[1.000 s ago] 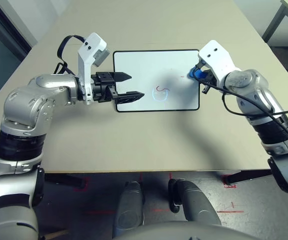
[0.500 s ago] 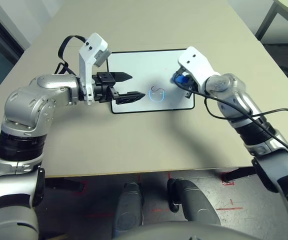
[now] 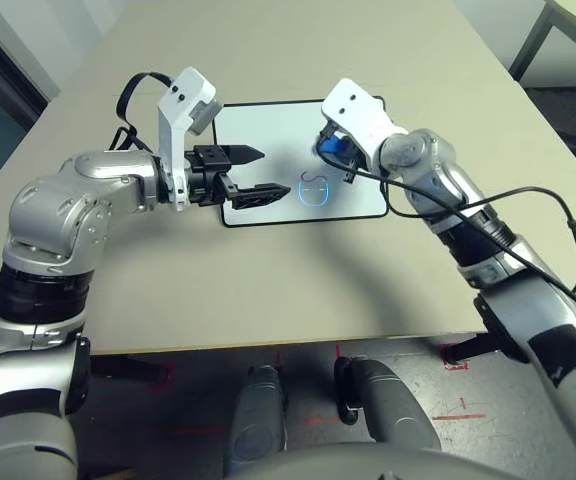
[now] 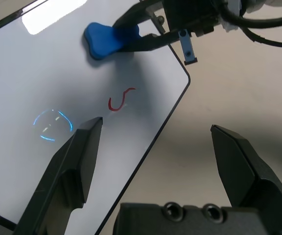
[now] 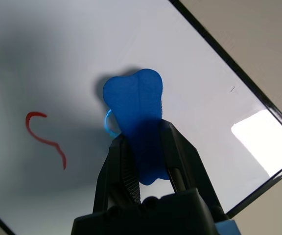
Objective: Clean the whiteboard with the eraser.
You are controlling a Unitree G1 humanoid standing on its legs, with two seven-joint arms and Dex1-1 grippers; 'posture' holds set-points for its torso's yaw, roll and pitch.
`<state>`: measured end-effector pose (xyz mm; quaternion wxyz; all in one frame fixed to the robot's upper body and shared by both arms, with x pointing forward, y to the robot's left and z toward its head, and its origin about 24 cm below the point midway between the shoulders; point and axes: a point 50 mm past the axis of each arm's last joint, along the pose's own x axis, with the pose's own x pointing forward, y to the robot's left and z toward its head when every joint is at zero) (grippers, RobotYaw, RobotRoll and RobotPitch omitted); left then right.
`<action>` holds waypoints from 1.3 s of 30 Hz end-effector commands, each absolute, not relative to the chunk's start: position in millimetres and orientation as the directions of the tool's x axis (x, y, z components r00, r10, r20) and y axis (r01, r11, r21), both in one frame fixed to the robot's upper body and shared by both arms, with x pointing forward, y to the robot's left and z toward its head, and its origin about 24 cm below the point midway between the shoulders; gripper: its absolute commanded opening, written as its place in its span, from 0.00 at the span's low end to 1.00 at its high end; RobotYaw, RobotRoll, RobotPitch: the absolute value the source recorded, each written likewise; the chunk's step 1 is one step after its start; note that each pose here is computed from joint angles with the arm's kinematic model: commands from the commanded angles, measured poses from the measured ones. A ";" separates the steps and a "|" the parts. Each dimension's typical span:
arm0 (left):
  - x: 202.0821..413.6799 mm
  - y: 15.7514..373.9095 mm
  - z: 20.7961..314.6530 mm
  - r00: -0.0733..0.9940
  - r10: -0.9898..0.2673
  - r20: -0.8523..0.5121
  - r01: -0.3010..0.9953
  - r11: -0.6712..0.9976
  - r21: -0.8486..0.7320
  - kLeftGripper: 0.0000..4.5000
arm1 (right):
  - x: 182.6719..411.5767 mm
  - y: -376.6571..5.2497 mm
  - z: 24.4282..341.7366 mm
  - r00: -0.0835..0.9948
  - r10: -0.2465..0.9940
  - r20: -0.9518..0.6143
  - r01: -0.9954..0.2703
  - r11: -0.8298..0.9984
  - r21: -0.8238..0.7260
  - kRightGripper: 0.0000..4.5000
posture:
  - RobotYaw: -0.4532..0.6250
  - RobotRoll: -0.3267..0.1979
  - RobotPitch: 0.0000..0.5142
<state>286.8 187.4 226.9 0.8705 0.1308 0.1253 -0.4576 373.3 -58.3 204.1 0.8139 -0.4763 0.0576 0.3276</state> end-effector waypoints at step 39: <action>276.6 197.2 220.6 0.562 -0.736 -0.377 0.816 0.569 0.104 1.00 | 337.0 -52.8 153.5 0.676 0.485 -0.555 -0.710 0.227 -0.667 0.18 | 0.47 0.62 0.34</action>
